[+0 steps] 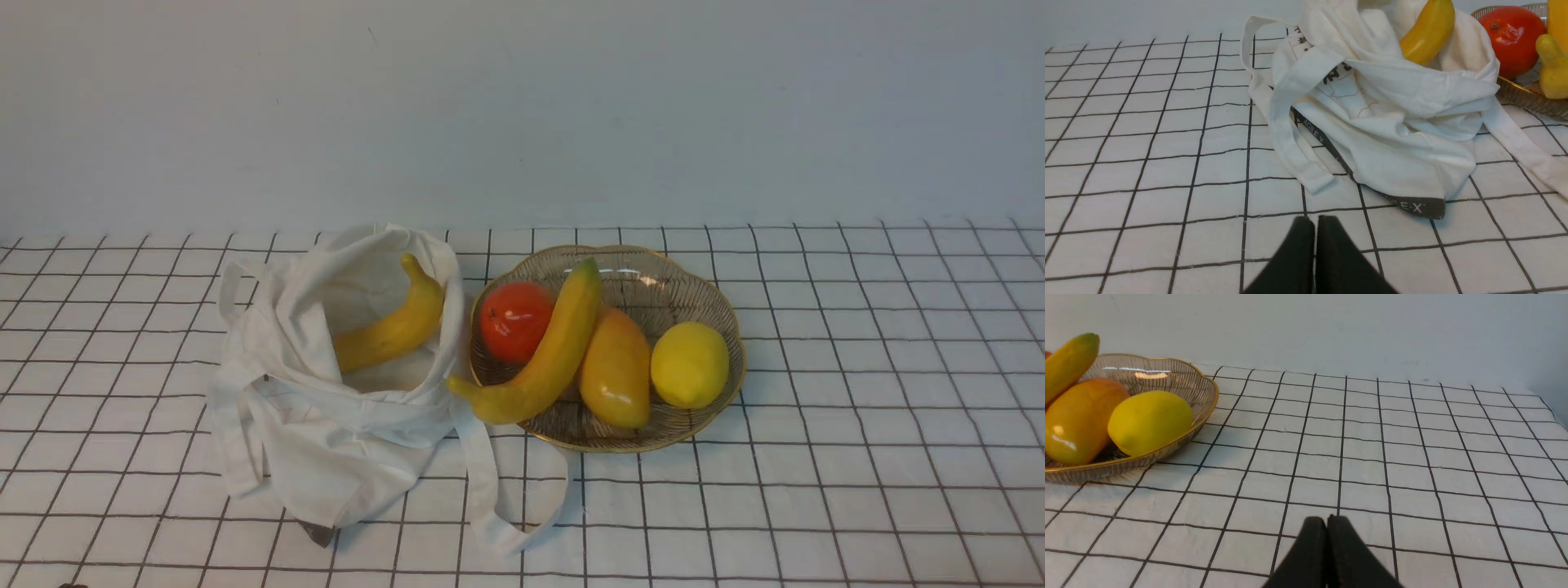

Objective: Take the fruit out of the bag on the white checkered tablecloth and place them on the plate.

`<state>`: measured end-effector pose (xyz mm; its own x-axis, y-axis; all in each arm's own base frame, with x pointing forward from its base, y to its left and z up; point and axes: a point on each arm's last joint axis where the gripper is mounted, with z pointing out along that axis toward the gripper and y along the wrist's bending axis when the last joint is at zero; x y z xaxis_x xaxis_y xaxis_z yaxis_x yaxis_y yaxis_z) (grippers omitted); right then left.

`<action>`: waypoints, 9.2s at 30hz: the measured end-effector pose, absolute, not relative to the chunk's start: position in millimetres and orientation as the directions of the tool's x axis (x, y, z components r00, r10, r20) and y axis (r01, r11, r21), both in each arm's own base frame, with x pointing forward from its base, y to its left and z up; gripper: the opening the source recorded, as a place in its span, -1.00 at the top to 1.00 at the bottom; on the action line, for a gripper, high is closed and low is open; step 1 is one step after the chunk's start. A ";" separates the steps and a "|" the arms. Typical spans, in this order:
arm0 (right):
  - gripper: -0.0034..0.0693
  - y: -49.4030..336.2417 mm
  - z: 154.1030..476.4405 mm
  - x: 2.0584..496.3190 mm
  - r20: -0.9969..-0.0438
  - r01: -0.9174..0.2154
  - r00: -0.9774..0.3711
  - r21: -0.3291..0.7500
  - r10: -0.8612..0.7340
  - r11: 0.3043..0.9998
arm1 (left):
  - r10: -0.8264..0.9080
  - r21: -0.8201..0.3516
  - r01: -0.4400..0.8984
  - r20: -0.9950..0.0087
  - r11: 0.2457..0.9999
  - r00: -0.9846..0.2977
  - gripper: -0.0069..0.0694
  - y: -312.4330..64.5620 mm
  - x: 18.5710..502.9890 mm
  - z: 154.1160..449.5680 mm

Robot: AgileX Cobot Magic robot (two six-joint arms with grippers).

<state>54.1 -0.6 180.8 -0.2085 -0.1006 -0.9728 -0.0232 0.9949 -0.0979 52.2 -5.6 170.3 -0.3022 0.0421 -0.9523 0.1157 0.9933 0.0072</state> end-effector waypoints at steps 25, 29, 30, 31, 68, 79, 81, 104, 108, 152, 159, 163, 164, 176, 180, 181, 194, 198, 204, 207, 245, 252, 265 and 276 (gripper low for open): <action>0.94 -0.6 180.8 54.1 -0.973 -0.023 -0.208 -0.098 -0.101 0.995 | 0.038 0.004 0.116 -0.955 0.993 -0.294 0.84 -5.7 52.4 171.0; 0.94 -0.6 180.8 54.1 -0.973 -0.023 -0.208 -0.098 -0.101 0.995 | -0.219 -0.249 0.108 -0.947 0.962 -0.237 0.84 -10.4 53.9 179.2; 0.94 -0.6 180.8 54.1 -0.973 -0.023 -0.208 -0.098 -0.101 0.995 | -0.305 -0.335 0.106 -0.925 0.936 -0.225 0.84 -11.6 54.2 181.6; 0.94 -0.6 180.8 54.1 -0.973 -0.023 -0.208 -0.098 -0.101 0.995 | -0.370 -0.396 0.108 -0.906 0.912 -0.206 0.84 -12.3 54.6 184.4; 0.94 -0.6 180.8 54.1 -0.973 -0.023 -0.208 -0.098 -0.101 0.995 | 0.168 -0.162 0.346 -0.642 0.924 -0.748 0.83 -66.1 309.7 286.4; 0.94 -0.6 180.8 54.1 -0.973 -0.023 -0.208 -0.098 -0.101 0.995 | 0.186 -0.144 0.430 -0.749 0.891 -0.636 0.06 -104.3 368.6 266.1; 0.94 -0.5 180.8 54.1 -0.973 -0.023 -0.208 -0.097 -0.100 0.995 | 0.128 -0.163 0.385 -0.768 0.909 -0.627 -0.14 -104.2 376.7 261.0; 0.94 -0.6 180.8 54.1 -0.973 -0.022 -0.209 -0.094 -0.097 0.995 | 0.087 -0.215 0.343 -0.724 0.915 -0.684 0.56 -108.4 399.9 205.9; 0.94 -0.6 180.8 54.1 -0.973 -0.022 -0.209 -0.094 -0.097 0.995 | 0.080 -0.207 0.355 -0.759 0.912 -0.647 0.56 -98.5 394.1 232.9; 0.94 -0.6 180.8 54.1 -0.973 -0.023 -0.208 -0.098 -0.101 0.995 | -0.387 -0.814 0.437 -0.571 0.383 -0.724 0.56 -203.8 390.8 340.3; 0.94 -0.6 180.8 54.1 -0.973 -0.023 -0.208 -0.098 -0.101 0.995 | -0.340 -0.816 0.442 -0.563 0.372 -0.753 0.56 -250.4 413.5 309.8; 0.94 -0.6 180.8 54.1 -0.973 -0.023 -0.208 -0.098 -0.101 0.995 | -0.308 -0.791 0.465 -0.593 0.398 -0.744 0.56 -262.6 426.9 287.1; 0.94 -0.6 180.8 54.1 -0.973 -0.023 -0.208 -0.098 -0.101 0.995 | -0.298 -0.779 0.475 -0.606 0.410 -0.738 0.56 -264.3 429.8 281.0; 0.94 -0.6 180.8 54.1 -0.973 -0.023 -0.208 -0.098 -0.101 0.995 | -0.032 -0.400 0.717 -0.883 0.571 -0.468 0.56 -270.3 445.8 235.2; 0.94 -0.6 180.8 54.1 -0.973 -0.023 -0.208 -0.098 -0.101 0.995 | 0.067 -0.271 0.771 -0.925 0.576 -0.374 0.56 -277.3 445.3 223.3; 0.94 -0.6 180.8 54.1 -0.973 -0.023 -0.208 -0.098 -0.101 0.995 | 0.078 -0.258 0.776 -0.927 0.576 -0.366 0.56 -278.4 445.0 221.5; 0.94 -0.6 180.8 54.1 -0.973 -0.023 -0.208 -0.098 -0.101 0.995 | 0.099 -0.251 0.733 -0.912 0.633 -0.398 -0.04 -278.5 447.6 212.6; 0.94 -0.6 180.8 54.1 -0.973 -0.023 -0.208 -0.098 -0.101 0.995 | 0.140 -0.245 0.733 -0.896 0.635 -0.421 -0.60 -277.3 446.2 208.4; 0.94 -0.6 180.8 54.1 -0.973 -0.023 -0.208 -0.098 -0.101 0.995 | 0.181 -0.239 0.736 -0.879 0.634 -0.441 -0.71 -269.1 443.7 218.7; 0.94 -0.6 180.8 54.1 -0.973 -0.023 -0.208 -0.098 -0.101 0.995 | 0.204 -0.225 0.742 -0.875 0.631 -0.439 -0.48 -255.3 440.5 242.2; 0.94 -0.6 180.8 54.1 -0.973 -0.022 -0.209 -0.094 -0.097 0.995 | 0.308 0.148 0.505 -0.918 0.850 -0.249 0.84 -40.1 78.6 457.6; 0.94 -0.6 180.8 54.1 -0.973 -0.022 -0.209 -0.094 -0.097 0.995 | 0.206 0.113 0.391 -0.957 0.913 -0.205 0.84 -19.4 47.7 464.0; 0.94 -0.6 180.8 54.1 -0.973 -0.022 -0.209 -0.094 -0.097 0.995 | 0.064 0.044 0.132 -0.986 0.990 -0.152 0.84 17.3 9.2 464.6; 0.94 -0.6 180.8 54.1 -0.973 -0.022 -0.209 -0.094 -0.096 0.995 | 0.070 0.053 0.147 -0.991 0.988 -0.112 0.84 15.6 6.6 408.4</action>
<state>54.1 -0.6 180.8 -0.2086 -0.0964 -0.9732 -0.0223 0.9953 -0.0938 6.6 15.6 408.4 -0.1118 0.0703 -0.9912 0.1470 0.9877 0.0535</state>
